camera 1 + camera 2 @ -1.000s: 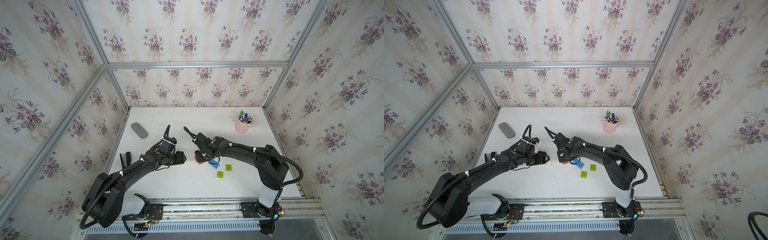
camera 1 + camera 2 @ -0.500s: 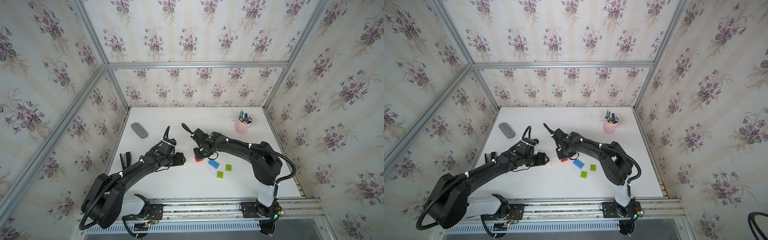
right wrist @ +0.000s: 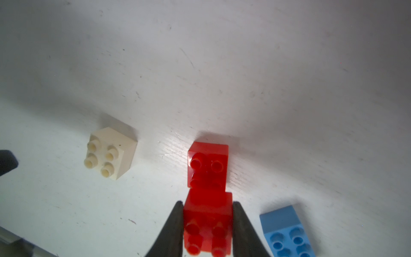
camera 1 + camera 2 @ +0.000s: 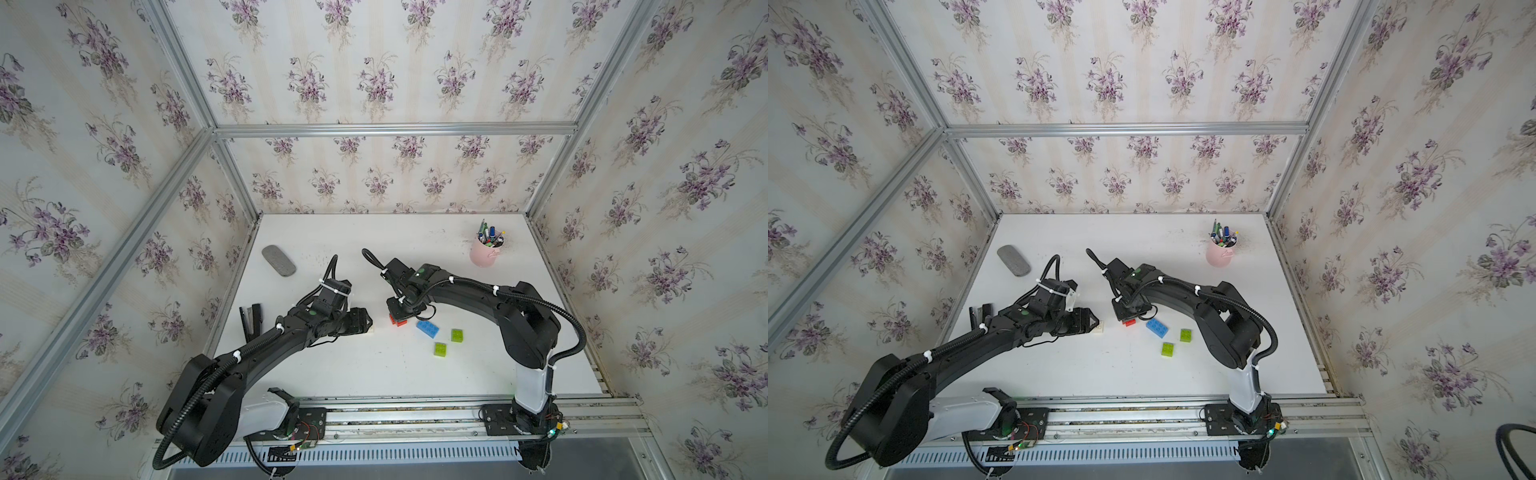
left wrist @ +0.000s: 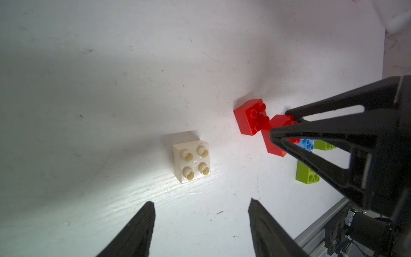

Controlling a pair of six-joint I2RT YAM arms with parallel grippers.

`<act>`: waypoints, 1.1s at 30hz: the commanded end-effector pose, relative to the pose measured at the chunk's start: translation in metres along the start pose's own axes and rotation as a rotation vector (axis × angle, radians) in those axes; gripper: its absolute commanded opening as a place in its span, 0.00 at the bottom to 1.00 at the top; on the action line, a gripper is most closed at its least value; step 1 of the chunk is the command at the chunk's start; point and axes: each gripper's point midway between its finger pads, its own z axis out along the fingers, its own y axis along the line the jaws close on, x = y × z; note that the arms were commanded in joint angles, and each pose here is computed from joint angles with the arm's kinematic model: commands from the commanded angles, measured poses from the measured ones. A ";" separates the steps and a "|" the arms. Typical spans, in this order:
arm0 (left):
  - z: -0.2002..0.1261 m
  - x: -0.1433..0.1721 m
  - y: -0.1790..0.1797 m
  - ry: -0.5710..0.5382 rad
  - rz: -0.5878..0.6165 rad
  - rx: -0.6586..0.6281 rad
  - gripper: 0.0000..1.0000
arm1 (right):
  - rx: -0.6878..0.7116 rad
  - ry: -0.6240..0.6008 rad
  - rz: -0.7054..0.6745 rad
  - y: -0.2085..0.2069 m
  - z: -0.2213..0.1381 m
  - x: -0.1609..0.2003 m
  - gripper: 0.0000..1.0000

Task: Assemble the letter y with lego
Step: Assemble the lego brick with the lego brick.

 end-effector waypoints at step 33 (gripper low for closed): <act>0.003 0.004 0.004 -0.007 -0.023 0.004 0.69 | 0.072 0.084 -0.008 -0.011 0.018 0.010 0.22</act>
